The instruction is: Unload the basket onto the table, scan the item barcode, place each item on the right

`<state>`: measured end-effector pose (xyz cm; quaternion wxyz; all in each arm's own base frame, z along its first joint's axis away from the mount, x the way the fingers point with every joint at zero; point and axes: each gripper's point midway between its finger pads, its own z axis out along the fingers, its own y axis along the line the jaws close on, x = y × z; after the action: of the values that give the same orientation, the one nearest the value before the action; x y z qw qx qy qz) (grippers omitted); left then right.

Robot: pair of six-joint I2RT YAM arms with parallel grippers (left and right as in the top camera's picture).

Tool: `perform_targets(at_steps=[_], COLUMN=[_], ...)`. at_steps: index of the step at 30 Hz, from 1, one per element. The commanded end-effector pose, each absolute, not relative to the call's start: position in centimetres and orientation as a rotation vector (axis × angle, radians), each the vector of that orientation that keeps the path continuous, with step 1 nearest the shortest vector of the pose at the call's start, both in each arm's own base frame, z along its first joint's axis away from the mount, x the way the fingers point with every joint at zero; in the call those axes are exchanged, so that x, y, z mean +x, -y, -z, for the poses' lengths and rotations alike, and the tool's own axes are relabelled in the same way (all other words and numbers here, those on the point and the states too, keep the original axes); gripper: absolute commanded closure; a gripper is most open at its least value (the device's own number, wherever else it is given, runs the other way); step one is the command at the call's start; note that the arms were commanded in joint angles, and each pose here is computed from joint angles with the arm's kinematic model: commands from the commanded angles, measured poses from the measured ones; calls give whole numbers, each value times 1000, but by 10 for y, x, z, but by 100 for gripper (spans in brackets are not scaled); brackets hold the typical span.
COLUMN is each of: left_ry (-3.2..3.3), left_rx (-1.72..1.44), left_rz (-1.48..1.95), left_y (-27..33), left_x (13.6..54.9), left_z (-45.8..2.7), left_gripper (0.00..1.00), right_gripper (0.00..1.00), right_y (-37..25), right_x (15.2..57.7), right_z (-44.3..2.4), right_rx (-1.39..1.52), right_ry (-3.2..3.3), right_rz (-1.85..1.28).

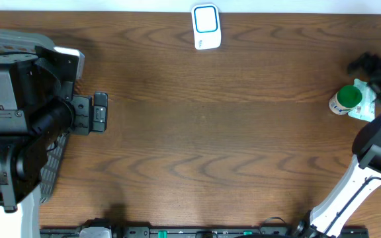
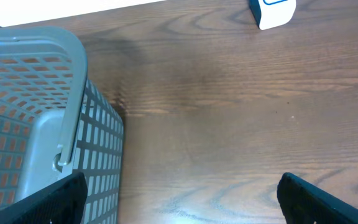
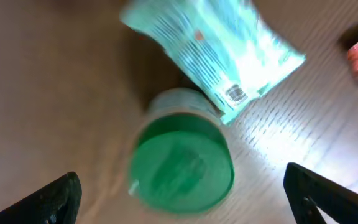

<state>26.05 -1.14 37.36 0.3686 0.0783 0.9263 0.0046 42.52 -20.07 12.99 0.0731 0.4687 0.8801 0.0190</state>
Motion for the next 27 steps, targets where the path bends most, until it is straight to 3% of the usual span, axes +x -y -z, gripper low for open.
perform_targets(at_steps=[1, 5, 11, 18, 27], left_ry=[-2377, -2377, -2377, -2377, -2377], left_rx=[174, 174, 174, 174, 174], left_rz=[-23, -23, -23, -23, -23], left_y=[8, 8, 8, 8, 8], left_x=[260, 260, 260, 260, 260], left_z=[-375, -375, -375, -375, -375], left_gripper=[2, 2, 2, 2, 2], right_gripper=[1, 1, 1, 1, 1], right_y=[179, 123, 94, 83, 82], right_x=[439, 436, 398, 376, 372], right_z=[-240, -320, -387, -419, -422], right_rx=[1100, 656, 555, 509, 506], right_ry=[-2489, -2415, -2291, -2222, -2217], right_rz=[-237, -479, -482, -455, -454])
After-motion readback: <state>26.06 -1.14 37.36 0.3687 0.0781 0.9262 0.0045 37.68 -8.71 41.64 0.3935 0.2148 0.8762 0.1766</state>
